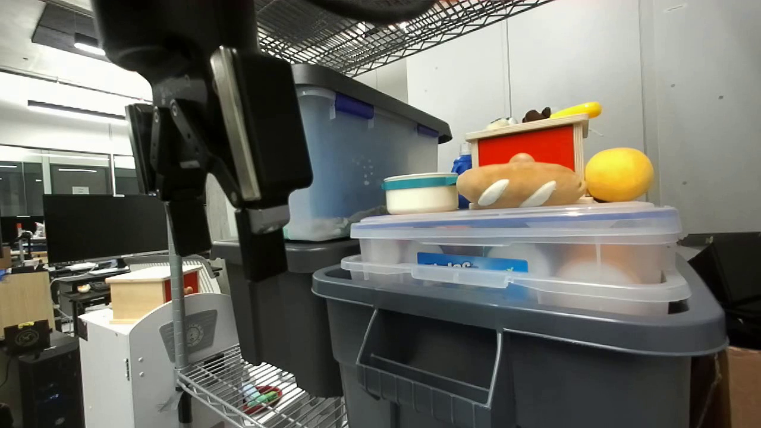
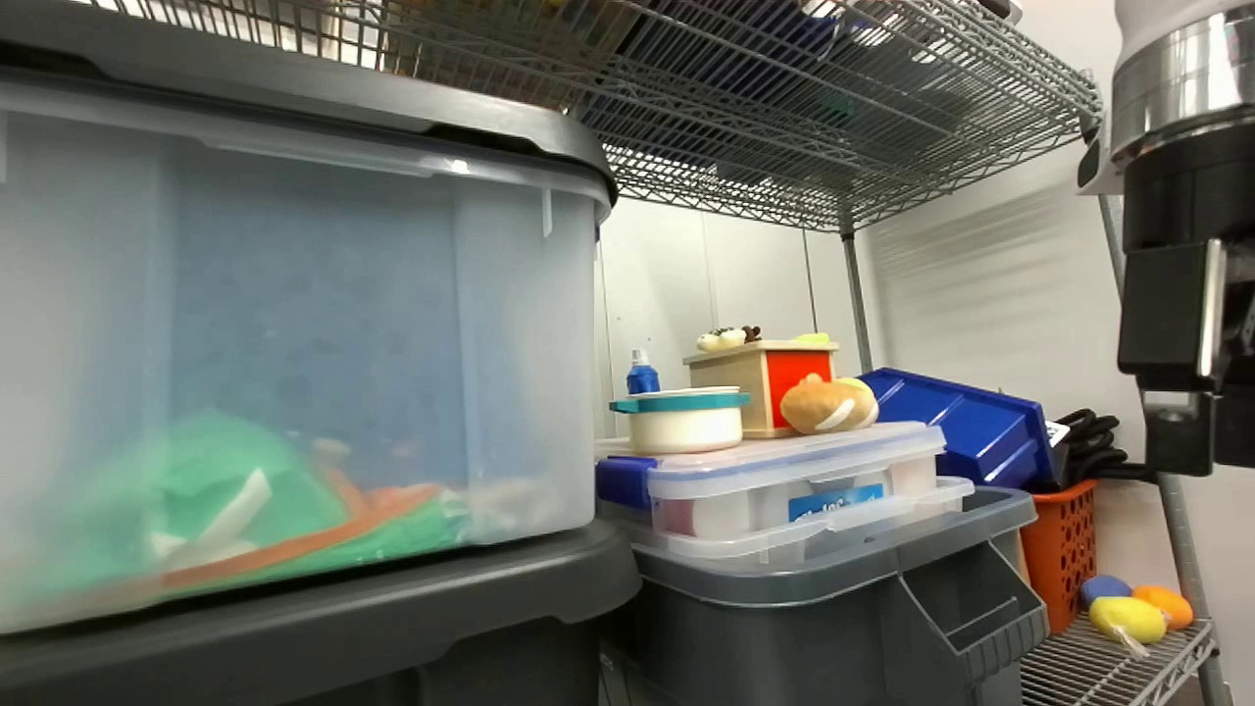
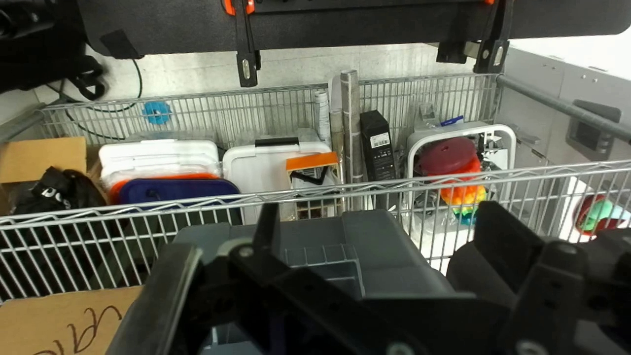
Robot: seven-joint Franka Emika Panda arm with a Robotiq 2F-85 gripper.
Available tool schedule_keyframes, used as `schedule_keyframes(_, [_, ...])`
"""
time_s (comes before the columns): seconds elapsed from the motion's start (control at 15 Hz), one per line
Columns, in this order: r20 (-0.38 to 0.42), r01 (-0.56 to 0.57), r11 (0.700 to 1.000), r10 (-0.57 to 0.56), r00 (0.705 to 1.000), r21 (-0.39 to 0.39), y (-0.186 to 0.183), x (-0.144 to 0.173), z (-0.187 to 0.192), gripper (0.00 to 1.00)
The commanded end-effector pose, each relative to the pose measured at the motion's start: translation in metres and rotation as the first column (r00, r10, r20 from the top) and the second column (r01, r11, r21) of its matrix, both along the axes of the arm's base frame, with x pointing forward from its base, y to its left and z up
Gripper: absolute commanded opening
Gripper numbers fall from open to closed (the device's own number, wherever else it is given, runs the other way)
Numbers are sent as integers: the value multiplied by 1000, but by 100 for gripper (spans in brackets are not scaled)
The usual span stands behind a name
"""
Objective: Pick up the bread plush toy and the yellow plush toy and put them on the left
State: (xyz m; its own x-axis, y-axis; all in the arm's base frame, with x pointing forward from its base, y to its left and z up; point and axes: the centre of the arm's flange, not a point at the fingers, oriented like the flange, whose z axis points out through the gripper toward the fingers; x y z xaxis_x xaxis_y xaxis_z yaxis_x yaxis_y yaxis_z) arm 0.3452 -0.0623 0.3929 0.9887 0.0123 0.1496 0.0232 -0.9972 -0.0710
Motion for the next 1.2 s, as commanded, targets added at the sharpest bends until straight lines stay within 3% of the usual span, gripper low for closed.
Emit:
schedule_keyframes(0.0, [2, 5, 1000, -5, 1000, -1, -2, 1, 1, 100])
schedule_keyframes(0.93, [-38, -51, 997, 49, 998, -62, 7, 25, -10, 100])
schedule_keyframes(1.13, [-66, -9, 996, 3, 998, -89, -7, 40, -3, 100])
